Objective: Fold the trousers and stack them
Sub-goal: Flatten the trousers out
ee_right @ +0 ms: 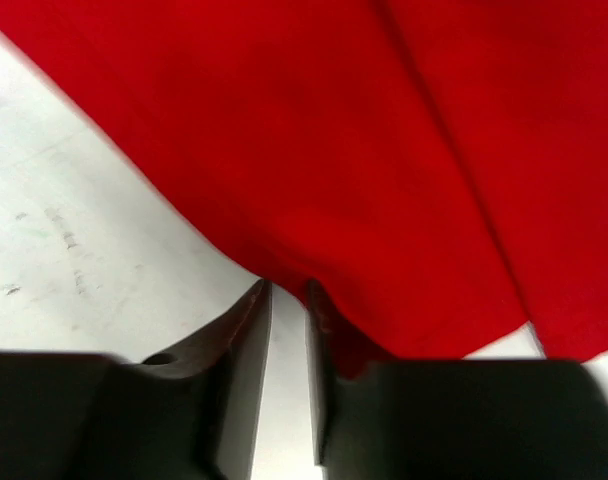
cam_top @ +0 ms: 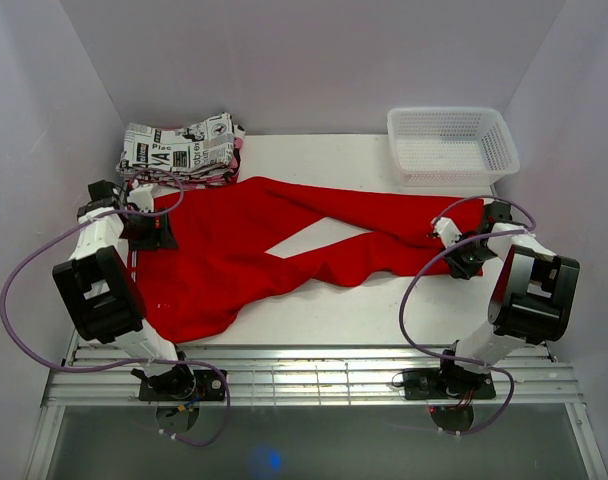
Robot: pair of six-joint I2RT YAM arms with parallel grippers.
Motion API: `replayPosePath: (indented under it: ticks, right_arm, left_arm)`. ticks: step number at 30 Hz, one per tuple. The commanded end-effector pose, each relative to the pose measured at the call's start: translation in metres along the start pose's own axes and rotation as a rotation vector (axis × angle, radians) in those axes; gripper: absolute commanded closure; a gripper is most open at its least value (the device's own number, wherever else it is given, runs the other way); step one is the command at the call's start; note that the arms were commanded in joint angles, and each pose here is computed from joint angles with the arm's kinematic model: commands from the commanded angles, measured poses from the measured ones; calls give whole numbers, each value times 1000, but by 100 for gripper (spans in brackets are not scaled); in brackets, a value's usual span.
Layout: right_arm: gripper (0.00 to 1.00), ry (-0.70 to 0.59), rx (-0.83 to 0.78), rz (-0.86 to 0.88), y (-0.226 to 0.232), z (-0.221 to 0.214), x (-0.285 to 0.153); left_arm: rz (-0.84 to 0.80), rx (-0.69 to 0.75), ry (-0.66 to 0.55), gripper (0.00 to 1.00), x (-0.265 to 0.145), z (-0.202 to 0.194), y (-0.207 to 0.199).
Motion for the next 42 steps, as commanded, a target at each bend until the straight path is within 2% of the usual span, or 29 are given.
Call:
replayPosePath:
  ticks: [1,4,8,9,11,13,19,23,26,36,42]
  right_arm:
    - [77,3,45,81,8,-9,32]
    - [92,-13,44,85,8,-5,27]
    - [92,-82,71,91,-1,7,-4]
    - [92,-93,105,129,6,6,-16]
    - [92,-147,85,89,-7,19,-46]
    - [92,-174,79,105,-1,22,-69]
    - [92,-140,18,76,12,27,-119]
    - [92,-110,25,96,17,20,-133]
    - [92,-89,6,26,7,13,-149]
    - [92,-23,31,-151,-17,-21,-196]
    - [92,59,77,-80,-16,-44,-182]
  left_arm:
    - [43,37,-65,26,-10,14,5]
    - [55,32,-58,27,-8,15,10]
    - [66,29,-65,27,-8,18,13]
    - [67,29,-69,27,-8,20,13]
    - [76,27,-63,27,-7,19,15]
    - [87,23,-66,28,-6,19,17]
    - [139,2,-57,34,5,16,31]
    - [168,-2,-51,44,15,16,40]
    - [195,-3,-35,53,22,15,49]
    - [277,5,-36,96,37,18,87]
    - [295,55,-88,99,32,46,101]
Point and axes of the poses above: each gripper's point midway between its finger pads, its own x axis out along the fingers, its own y axis along the line the jaws close on, z = x × y, the point moved 4 cm from there along -x, back along the fingers, and after that the axes turned 8 degrees about -x, right-handed, at the moved point
